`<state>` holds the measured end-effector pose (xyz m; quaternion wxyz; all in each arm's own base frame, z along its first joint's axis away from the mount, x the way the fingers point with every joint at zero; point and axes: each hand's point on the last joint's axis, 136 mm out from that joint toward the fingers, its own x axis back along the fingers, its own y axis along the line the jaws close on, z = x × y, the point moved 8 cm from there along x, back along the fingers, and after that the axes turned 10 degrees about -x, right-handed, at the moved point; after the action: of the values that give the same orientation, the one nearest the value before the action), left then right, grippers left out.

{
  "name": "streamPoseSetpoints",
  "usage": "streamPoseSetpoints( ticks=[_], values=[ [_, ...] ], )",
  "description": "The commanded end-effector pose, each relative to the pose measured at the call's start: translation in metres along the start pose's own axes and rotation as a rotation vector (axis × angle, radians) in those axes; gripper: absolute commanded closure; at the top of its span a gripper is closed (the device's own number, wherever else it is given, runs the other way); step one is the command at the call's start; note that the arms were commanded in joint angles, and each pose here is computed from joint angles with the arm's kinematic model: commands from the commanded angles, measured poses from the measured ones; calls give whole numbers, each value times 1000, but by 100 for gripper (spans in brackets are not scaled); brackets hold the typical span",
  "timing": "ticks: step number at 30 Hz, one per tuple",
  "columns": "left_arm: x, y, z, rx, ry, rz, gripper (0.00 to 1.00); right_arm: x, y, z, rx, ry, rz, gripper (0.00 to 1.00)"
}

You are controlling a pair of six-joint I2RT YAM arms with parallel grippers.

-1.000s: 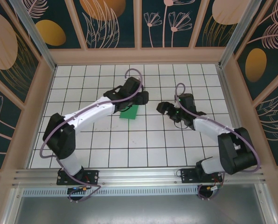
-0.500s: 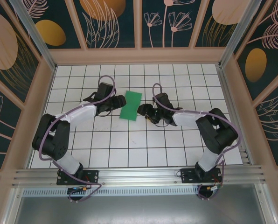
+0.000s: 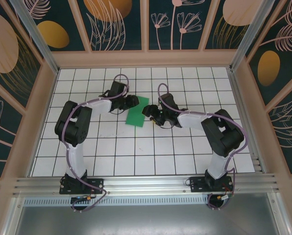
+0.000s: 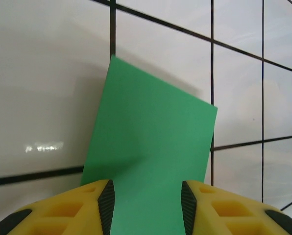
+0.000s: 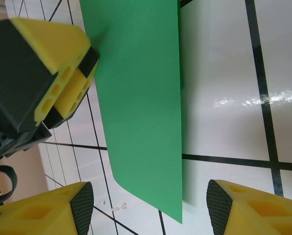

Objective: Fold a paper plane with a square sheet of paper (pick it up from the middle)
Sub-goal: Move a square sheet of paper to the center of the table.

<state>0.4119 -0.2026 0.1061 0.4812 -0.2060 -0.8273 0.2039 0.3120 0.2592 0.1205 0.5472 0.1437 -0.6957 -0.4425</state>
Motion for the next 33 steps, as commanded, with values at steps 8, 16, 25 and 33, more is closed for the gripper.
streamPoseSetpoints(
  ticks=[8, 16, 25, 33],
  values=[
    [-10, 24, 17, 46, 60, -113, 59, -8, -3, -4, -1, 27, 27, 38],
    [-10, 28, 23, 71, 57, -124, 59, -13, -1, 6, -13, 76, 5, 41],
    [-10, 30, 26, 78, 61, -133, 59, -27, -3, 13, -25, 131, 12, 43],
    [-10, 31, 27, 82, 64, -138, 59, -36, 4, 20, -26, 182, -32, 57]
  ],
)
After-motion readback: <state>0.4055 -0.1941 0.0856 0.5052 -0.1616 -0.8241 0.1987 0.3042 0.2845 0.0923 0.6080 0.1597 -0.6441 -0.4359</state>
